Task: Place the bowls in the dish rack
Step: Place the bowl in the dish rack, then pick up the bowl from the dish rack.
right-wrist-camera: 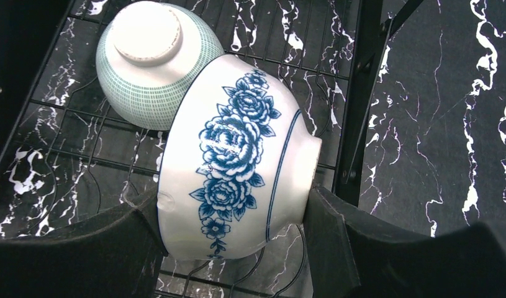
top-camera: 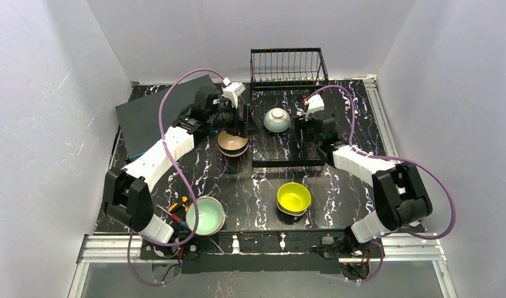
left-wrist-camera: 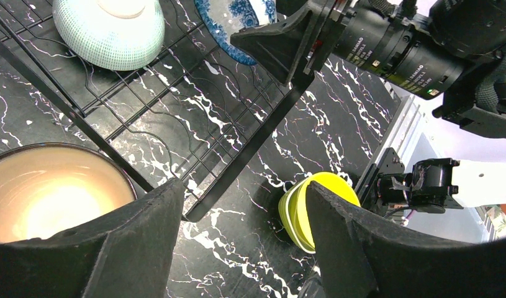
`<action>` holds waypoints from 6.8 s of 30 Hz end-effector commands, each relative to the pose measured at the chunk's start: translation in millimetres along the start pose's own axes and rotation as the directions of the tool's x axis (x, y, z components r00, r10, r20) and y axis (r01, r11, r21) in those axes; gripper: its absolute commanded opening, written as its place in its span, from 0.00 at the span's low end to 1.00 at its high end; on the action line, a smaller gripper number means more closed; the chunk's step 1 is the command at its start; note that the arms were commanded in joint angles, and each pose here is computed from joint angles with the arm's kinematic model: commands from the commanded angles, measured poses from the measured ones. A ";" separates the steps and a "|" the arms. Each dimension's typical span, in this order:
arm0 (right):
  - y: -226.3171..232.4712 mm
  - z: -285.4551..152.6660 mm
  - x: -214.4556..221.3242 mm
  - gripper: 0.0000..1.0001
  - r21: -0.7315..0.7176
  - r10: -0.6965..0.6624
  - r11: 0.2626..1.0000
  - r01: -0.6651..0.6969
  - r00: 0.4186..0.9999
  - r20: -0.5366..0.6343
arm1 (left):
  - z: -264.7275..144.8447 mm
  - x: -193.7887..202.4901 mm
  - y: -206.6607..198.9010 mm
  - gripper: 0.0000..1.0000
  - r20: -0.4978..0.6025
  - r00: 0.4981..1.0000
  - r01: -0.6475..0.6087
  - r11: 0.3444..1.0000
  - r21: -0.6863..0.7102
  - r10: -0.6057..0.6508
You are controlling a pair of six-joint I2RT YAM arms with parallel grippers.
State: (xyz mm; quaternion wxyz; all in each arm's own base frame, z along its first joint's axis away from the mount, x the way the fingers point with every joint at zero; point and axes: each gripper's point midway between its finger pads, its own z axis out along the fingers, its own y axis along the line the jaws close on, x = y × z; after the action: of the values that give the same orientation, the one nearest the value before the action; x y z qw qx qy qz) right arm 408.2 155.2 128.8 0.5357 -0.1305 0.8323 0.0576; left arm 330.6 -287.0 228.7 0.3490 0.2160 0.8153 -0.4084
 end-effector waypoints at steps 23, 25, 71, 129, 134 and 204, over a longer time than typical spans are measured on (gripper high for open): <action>-9.3 47.7 -56.9 0.01 0.055 0.001 0.998 -0.012 0.981 0.196 | -11.0 -13.2 -13.8 0.71 0.034 0.999 -0.039 0.999 0.017 0.038; -8.1 52.6 -54.9 0.01 0.053 0.003 0.999 -0.013 0.982 0.187 | -11.3 -13.3 -13.2 0.71 0.035 0.999 -0.038 0.999 0.015 0.038; -30.0 56.4 -37.5 0.99 0.155 0.081 0.984 -0.087 0.996 0.047 | -13.4 -14.0 -15.2 0.71 0.035 0.998 -0.044 0.999 0.017 0.044; 72.8 113.9 -42.2 0.91 0.101 0.102 0.987 -0.127 0.970 0.220 | -18.9 -17.6 -15.3 0.70 0.056 0.997 -0.060 0.998 -0.003 0.060; 64.9 111.9 -43.8 0.70 0.111 0.128 0.981 -0.160 0.958 0.255 | -17.9 -17.6 -15.7 0.70 0.055 0.997 -0.062 0.998 0.004 0.062; 89.3 -16.2 -67.9 0.01 -0.238 0.253 0.949 -0.204 0.947 0.197 | -4.9 -4.3 25.0 0.67 -0.016 0.996 0.084 0.978 -0.189 -0.088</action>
State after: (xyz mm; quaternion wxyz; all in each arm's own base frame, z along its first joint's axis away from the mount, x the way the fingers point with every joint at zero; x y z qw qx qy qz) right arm 392.9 250.3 136.8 0.5384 -0.1121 0.8132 0.1903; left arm 336.1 -277.8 223.8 0.3476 0.1852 0.8370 -0.3799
